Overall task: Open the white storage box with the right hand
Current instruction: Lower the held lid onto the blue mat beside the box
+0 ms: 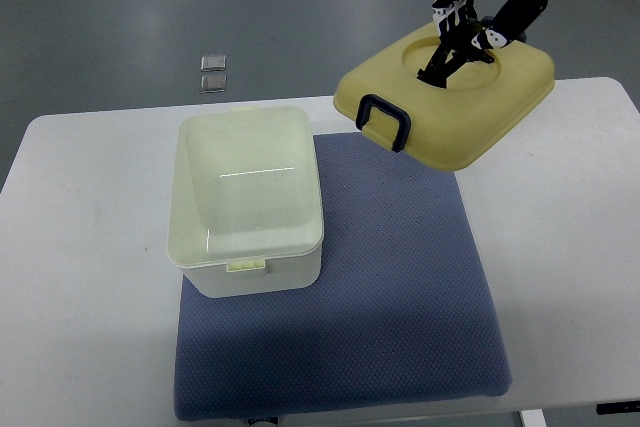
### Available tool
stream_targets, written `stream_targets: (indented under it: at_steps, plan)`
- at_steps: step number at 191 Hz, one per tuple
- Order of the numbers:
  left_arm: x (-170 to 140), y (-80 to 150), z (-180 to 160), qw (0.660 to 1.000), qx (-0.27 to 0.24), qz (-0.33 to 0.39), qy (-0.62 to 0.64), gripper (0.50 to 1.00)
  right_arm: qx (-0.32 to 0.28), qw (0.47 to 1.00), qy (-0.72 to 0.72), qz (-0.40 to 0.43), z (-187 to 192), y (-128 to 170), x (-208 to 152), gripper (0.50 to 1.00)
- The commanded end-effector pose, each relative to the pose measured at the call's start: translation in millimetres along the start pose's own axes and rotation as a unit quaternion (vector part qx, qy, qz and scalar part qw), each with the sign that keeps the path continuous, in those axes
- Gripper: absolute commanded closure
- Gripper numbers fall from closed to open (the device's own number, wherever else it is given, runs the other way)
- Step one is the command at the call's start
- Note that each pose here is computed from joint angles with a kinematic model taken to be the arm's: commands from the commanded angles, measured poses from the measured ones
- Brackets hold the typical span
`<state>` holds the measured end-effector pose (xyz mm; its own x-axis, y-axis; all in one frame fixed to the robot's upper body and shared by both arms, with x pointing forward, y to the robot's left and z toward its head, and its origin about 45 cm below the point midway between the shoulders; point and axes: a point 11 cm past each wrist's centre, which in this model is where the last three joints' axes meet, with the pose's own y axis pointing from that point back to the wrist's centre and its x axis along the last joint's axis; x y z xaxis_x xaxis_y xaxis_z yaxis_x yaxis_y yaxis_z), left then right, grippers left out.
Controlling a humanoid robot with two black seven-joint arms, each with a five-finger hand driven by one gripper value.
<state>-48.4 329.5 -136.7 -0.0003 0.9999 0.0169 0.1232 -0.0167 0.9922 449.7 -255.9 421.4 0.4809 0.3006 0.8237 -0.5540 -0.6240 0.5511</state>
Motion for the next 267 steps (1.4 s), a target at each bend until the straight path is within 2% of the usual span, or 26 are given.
stream_targets:
  at_steps: [1,30,67,155,209,267]
  plan:
    - [0.0,0.0,0.0,1.0,0.0,0.0,0.0,0.5,-0.012,1.0,0.002,-0.009,13.8,-4.5,-25.7,1.0]
    - [0.0,0.0,0.0,1.0,0.0,0.0,0.0,0.5,-0.028,0.999,0.03,-0.02,27.3,-13.6,-57.0,1.0]
    - [0.0,0.0,0.0,1.0,0.0,0.0,0.0,0.5,-0.021,0.999,0.039,-0.015,27.4,-26.0,-76.6,1.0]
    - [0.0,0.0,-0.1,1.0,0.0,0.0,-0.001,0.5,0.059,0.996,0.065,0.007,-23.0,-96.9,-101.7,1.0]
    - [0.0,0.0,0.0,1.0,0.0,0.0,0.0,0.5,0.083,0.995,0.061,-0.003,-40.9,-120.3,-113.3,1.0]
    - [0.0,0.0,0.0,1.0,0.0,0.0,0.0,0.5,0.085,0.995,0.047,0.0,-41.3,-132.6,-137.1,1.0]
